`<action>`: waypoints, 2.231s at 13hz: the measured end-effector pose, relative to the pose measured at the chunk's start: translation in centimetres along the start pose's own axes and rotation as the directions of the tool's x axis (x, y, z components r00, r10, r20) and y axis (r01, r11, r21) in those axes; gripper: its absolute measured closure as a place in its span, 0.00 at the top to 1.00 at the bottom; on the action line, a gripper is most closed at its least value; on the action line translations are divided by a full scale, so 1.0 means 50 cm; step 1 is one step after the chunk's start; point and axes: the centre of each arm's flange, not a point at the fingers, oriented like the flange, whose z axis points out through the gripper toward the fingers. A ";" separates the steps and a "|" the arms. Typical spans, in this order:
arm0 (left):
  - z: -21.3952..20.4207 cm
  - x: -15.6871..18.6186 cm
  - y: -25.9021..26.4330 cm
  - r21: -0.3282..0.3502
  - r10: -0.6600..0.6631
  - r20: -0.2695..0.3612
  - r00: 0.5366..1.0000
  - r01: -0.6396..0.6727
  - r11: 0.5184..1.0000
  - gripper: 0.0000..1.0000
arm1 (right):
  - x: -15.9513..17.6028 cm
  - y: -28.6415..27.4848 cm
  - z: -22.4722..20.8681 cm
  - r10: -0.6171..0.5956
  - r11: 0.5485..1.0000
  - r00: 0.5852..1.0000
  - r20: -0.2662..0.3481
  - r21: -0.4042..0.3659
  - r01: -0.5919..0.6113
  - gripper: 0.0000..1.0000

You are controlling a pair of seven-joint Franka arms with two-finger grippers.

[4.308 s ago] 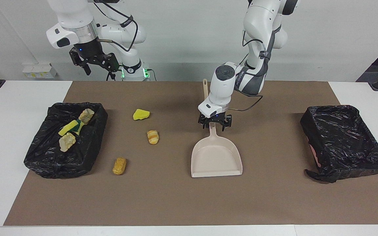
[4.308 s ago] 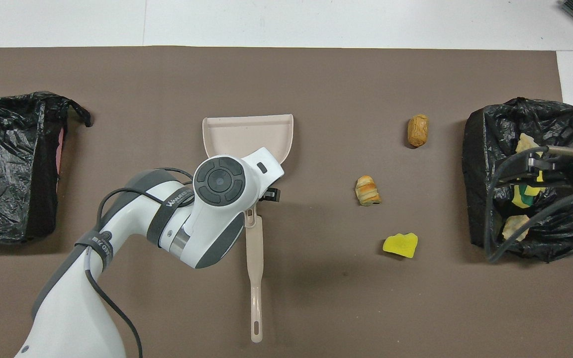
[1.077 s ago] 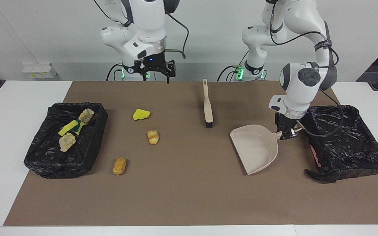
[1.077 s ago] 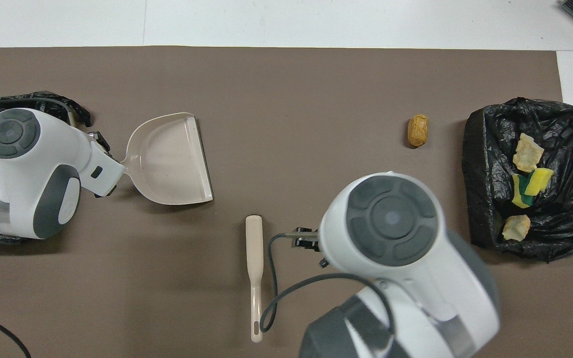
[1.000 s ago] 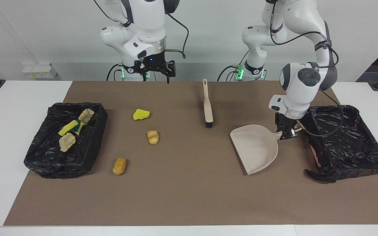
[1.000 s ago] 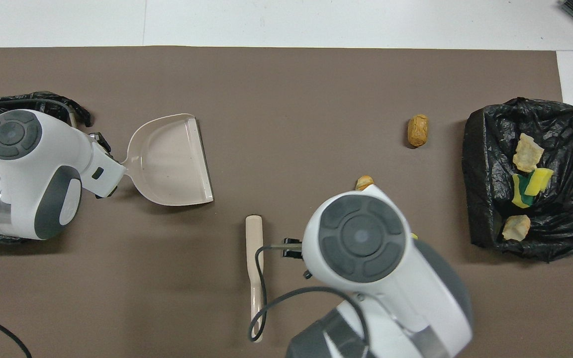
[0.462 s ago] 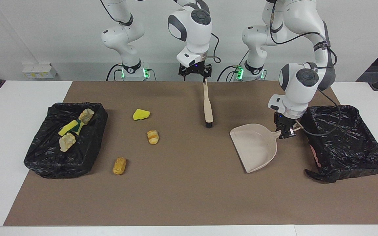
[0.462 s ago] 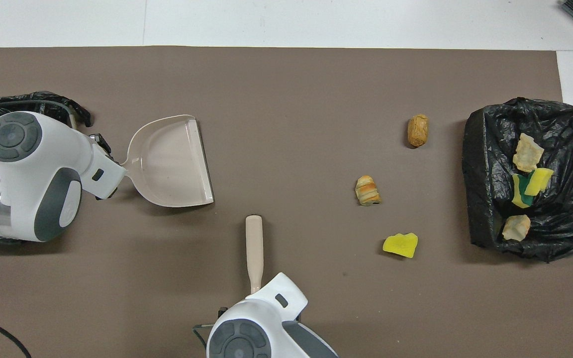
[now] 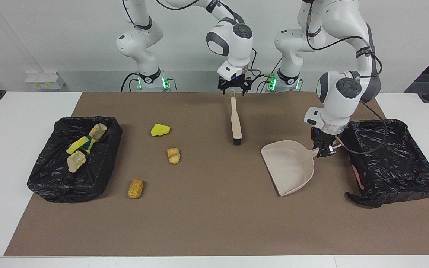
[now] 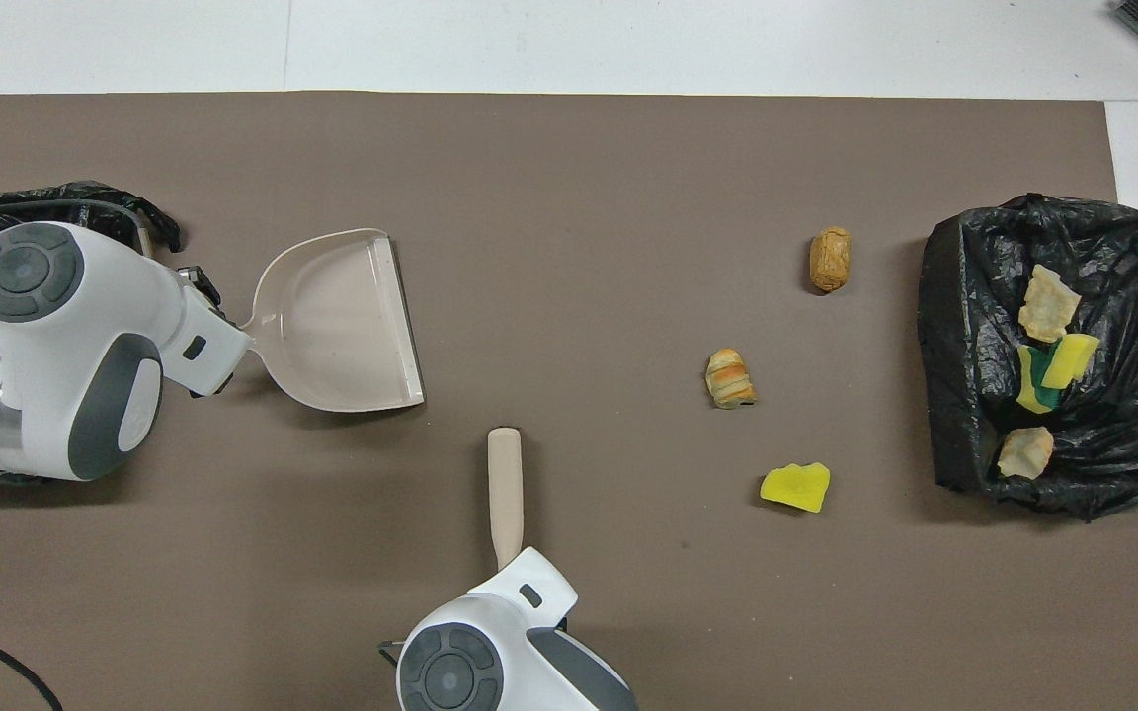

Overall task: Sweep and dump trash in bin
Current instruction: 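Lift the brush with the right gripper while the left gripper positions the dustpan, then sweep the yellow sponge piece into the dustpan with the right gripper's brush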

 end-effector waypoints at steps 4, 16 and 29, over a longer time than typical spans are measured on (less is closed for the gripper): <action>0.000 0.000 0.000 0.000 0.000 0.000 1.000 0.000 1.000 0.33 | 0.006 0.004 -0.001 0.031 1.000 1.000 0.000 0.000 -0.031 0.26; -0.025 0.149 0.057 0.018 -0.002 -0.018 1.000 0.003 1.000 0.33 | 0.096 0.240 -0.191 0.452 0.887 0.892 0.022 -0.117 -0.447 0.26; 0.009 0.282 0.193 -0.027 -0.093 0.008 0.996 0.093 0.995 0.33 | 0.087 0.521 -0.034 0.687 0.706 0.725 0.040 -0.268 -0.655 0.26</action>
